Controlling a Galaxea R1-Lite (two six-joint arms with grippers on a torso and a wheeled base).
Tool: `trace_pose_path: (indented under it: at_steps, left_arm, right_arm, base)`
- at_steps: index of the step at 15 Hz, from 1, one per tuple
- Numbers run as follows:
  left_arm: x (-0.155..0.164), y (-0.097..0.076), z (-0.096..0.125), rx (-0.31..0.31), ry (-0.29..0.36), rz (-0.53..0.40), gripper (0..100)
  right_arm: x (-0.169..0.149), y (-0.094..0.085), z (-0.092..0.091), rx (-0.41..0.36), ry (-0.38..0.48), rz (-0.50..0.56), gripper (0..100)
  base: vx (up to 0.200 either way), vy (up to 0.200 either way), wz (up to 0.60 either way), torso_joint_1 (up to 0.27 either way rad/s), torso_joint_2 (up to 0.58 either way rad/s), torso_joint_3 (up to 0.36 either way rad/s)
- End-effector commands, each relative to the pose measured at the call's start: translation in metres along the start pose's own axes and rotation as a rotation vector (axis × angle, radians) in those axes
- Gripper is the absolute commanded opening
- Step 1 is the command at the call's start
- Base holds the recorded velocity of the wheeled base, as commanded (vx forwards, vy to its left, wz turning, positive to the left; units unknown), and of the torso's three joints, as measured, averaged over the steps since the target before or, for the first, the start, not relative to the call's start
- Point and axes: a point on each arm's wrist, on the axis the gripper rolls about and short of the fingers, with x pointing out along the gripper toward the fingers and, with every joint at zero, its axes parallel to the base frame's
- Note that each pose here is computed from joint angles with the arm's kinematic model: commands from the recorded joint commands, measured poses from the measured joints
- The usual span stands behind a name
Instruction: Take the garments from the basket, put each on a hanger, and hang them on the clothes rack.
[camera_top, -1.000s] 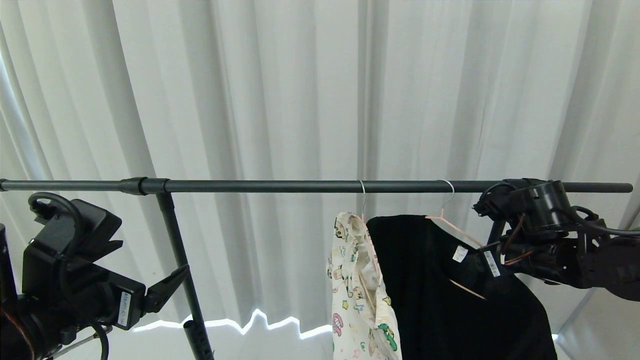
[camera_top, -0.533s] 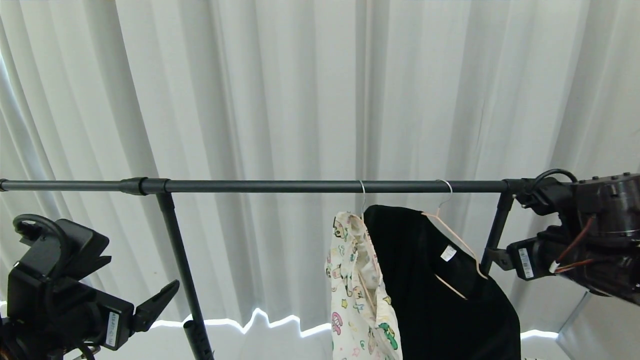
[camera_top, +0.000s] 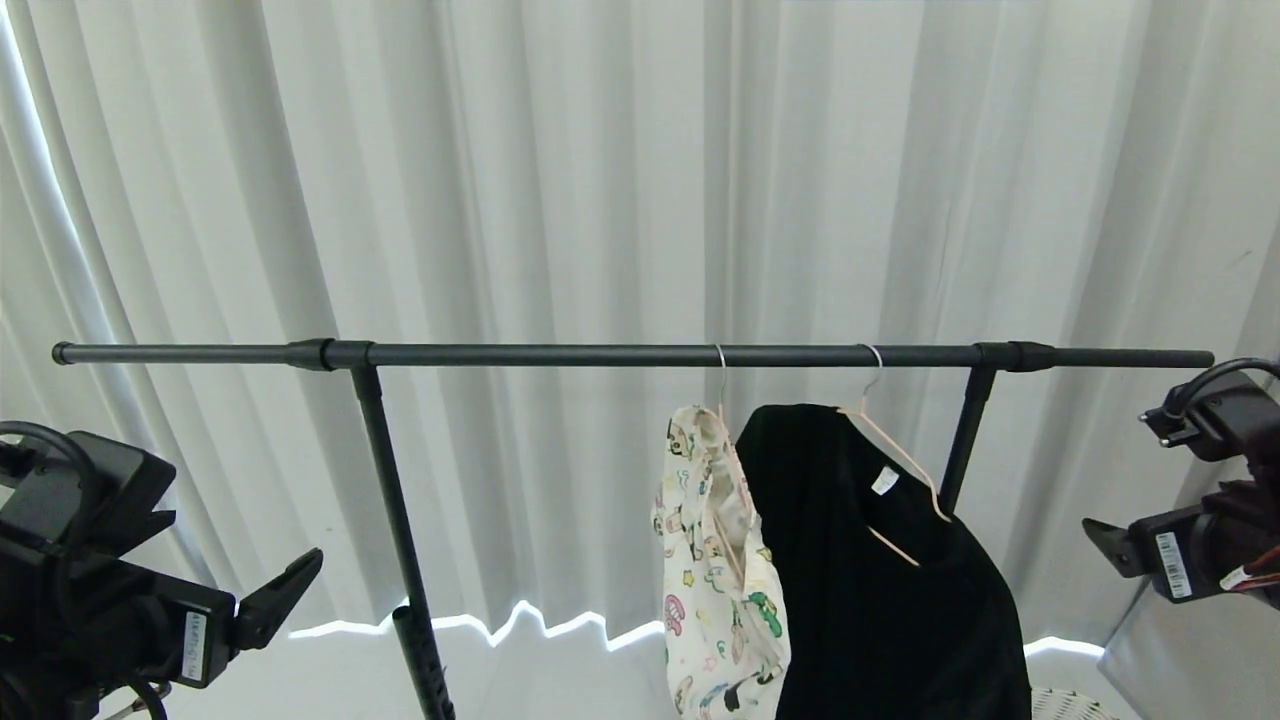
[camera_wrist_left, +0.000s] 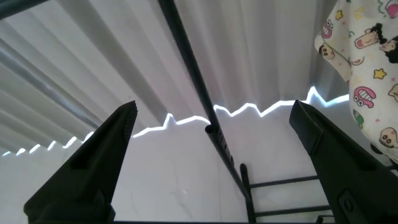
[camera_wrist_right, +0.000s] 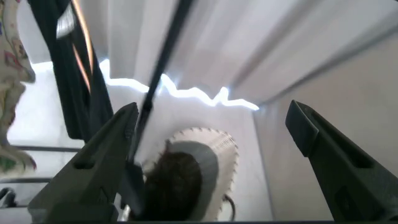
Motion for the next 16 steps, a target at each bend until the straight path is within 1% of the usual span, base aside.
trace_pose_path:
  at_steps: [1,4,7,9,11,12,13,14,15,16]
  left_arm:
    - [-0.004,0.003,-0.002,-0.011,-0.007,0.026,100]
    - [-0.013,0.005,-0.015,-0.028,0.004,0.066,100]
    - [-0.038,-0.003,-0.052,-0.036,-0.004,0.091,100]
    - [-0.049,-0.008,-0.072,-0.044,-0.002,0.139,100]
    - [-0.061,-0.011,-0.087,-0.051,-0.029,0.200,100]
    - [-0.068,-0.013,-0.094,-0.053,-0.036,0.207,100]
    - [-0.076,-0.015,-0.102,-0.057,-0.054,0.212,100]
    - [-0.087,-0.019,-0.114,-0.057,-0.085,0.218,100]
    - [-0.096,-0.021,-0.122,-0.038,-0.139,0.241,100]
    - [-0.100,-0.021,-0.123,-0.031,-0.174,0.269,100]
  right_arm:
    - [-0.003,-0.009,-0.005,0.014,0.017,-0.095,100]
    - [-0.018,-0.024,-0.024,0.032,0.039,-0.160,100]
    - [-0.065,-0.052,-0.061,0.065,0.090,-0.241,100]
    - [-0.097,-0.063,-0.090,0.066,0.137,-0.306,100]
    - [-0.127,-0.065,-0.123,0.049,0.164,-0.363,100]
    - [-0.136,-0.063,-0.137,0.047,0.176,-0.385,100]
    - [-0.145,-0.060,-0.150,0.055,0.202,-0.423,100]
    - [-0.151,-0.055,-0.160,0.067,0.234,-0.467,100]
    - [-0.153,-0.051,-0.168,0.087,0.219,-0.488,100]
    - [-0.151,-0.047,-0.176,0.110,0.148,-0.458,100]
  base:
    - [-0.200,0.000,0.00,0.007,0.00,0.002]
    - [-0.200,0.000,0.00,0.005,0.00,0.002]
    - [-0.200,0.000,0.00,0.002,0.00,0.005]
    - [-0.200,0.000,0.00,0.000,0.00,0.005]
    - [-0.200,0.000,0.00,0.002,0.00,0.000]
    - [-0.200,0.000,0.00,-0.002,0.01,0.002]
    - [0.000,0.000,0.00,0.000,0.00,0.000]
    - [0.000,0.000,0.00,0.000,0.00,0.000]
    - [0.000,0.000,0.00,0.000,0.00,0.000]
    - [0.000,0.000,0.00,0.000,0.00,0.000]
